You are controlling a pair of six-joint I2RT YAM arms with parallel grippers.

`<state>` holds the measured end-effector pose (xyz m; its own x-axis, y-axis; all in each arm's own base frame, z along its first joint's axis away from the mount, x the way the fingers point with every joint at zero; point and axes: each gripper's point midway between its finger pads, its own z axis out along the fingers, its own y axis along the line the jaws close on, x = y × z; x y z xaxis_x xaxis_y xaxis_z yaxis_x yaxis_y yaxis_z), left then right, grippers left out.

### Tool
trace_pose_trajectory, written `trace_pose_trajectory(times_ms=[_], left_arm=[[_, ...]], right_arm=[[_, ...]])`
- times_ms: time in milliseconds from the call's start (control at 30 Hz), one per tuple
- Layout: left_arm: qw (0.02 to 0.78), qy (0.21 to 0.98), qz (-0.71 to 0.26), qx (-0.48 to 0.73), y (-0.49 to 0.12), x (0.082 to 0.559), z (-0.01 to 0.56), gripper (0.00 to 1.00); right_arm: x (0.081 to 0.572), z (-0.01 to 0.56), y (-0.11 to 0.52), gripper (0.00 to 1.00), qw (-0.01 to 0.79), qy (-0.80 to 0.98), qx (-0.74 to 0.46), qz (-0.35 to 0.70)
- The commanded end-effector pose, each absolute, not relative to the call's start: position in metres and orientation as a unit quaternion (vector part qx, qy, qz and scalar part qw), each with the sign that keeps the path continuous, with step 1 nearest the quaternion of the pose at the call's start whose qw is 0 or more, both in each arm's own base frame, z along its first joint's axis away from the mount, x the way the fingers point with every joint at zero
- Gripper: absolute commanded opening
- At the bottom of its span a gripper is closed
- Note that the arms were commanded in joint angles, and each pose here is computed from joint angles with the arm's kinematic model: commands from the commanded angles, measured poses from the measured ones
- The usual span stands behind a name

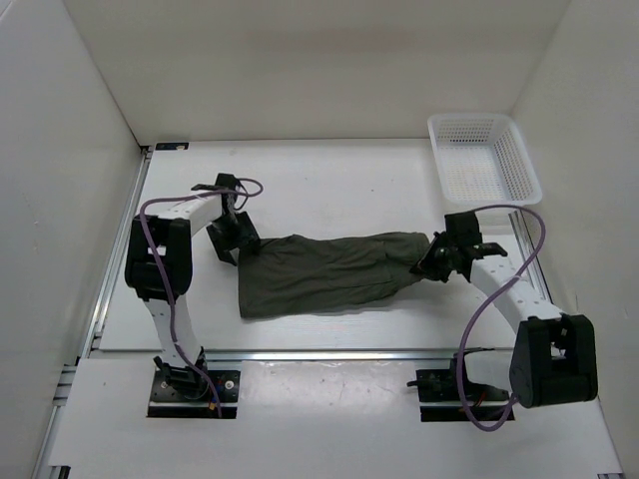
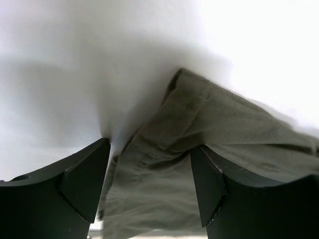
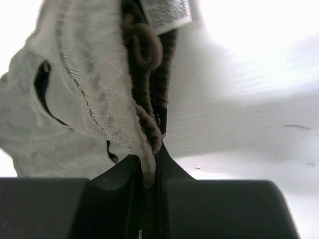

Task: Fold and stack the shorts
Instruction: Fold the shorts

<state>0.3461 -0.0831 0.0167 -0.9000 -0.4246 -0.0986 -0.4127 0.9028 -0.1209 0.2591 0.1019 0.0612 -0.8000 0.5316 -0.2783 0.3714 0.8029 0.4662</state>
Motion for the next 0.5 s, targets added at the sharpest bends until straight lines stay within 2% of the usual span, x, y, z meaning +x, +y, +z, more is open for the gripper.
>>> trace_pose_trajectory(times_ms=[0, 133, 233, 333, 467], left_arm=[[0.089, 0.973, -0.076, -0.2, -0.105, 0.335, 0.044, 0.76], [0.094, 0.974, -0.083, -0.189, -0.124, 0.332, 0.047, 0.76], [0.099, 0.973, -0.092, -0.188, -0.127, 0.339, 0.052, 0.79], [0.117, 0.969, -0.11, -0.185, -0.132, 0.343, 0.069, 0.87], [0.109, 0.971, -0.101, -0.187, -0.114, 0.33, 0.078, 0.88]], right_arm=[[0.267, 0.091, 0.072, 0.0, 0.249, 0.942, 0.19, 0.12], [0.286, 0.125, 0.075, 0.0, 0.281, 0.944, 0.138, 0.107], [0.3, 0.149, 0.092, 0.0, 0.303, 0.944, 0.096, 0.087], [0.309, 0.168, 0.117, 0.0, 0.32, 0.943, 0.052, 0.077], [0.311, 0.186, 0.143, 0.0, 0.338, 0.938, 0.006, 0.071]])
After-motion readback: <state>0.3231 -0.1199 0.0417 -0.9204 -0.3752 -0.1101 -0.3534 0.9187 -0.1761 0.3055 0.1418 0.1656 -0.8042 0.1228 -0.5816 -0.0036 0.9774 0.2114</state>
